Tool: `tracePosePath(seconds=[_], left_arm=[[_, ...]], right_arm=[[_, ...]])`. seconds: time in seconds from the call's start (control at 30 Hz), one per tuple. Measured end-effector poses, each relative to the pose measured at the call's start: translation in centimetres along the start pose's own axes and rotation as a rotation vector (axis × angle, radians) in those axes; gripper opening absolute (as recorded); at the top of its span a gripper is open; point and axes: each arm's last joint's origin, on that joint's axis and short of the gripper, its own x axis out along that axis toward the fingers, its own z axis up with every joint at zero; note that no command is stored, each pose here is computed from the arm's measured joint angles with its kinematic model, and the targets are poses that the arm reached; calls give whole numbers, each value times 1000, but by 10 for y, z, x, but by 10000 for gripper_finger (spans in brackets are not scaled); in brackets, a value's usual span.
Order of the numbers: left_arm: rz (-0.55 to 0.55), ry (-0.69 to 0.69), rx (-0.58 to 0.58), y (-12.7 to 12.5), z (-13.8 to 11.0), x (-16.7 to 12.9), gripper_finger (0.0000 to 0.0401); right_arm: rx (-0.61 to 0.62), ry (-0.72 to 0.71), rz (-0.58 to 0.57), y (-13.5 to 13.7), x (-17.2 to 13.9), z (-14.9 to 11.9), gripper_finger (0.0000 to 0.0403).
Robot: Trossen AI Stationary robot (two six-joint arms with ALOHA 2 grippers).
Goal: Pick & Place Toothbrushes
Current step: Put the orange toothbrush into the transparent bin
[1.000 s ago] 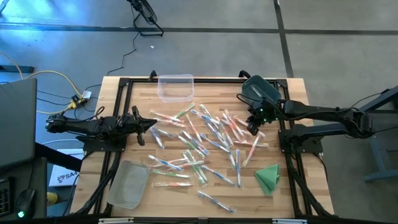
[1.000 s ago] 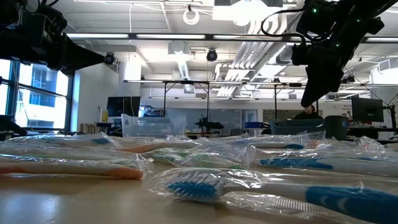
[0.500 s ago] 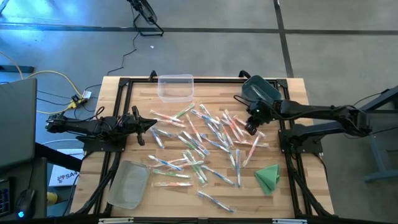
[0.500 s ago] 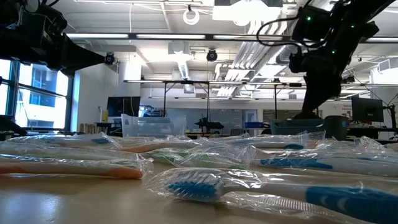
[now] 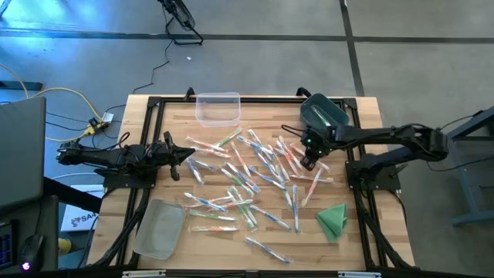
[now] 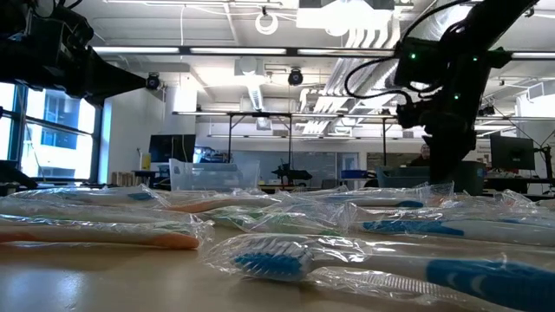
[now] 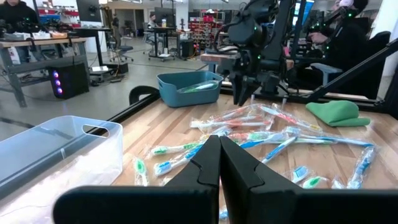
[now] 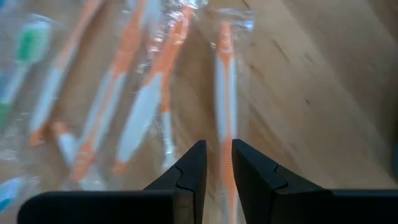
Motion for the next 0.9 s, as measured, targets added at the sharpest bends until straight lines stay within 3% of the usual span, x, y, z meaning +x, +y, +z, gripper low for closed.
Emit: tracePosePath(seconds=[0.9], left_arm=[[0,0,0,0,0,0,0]], right_arm=[[-13,129,-78,1,33,0,67]])
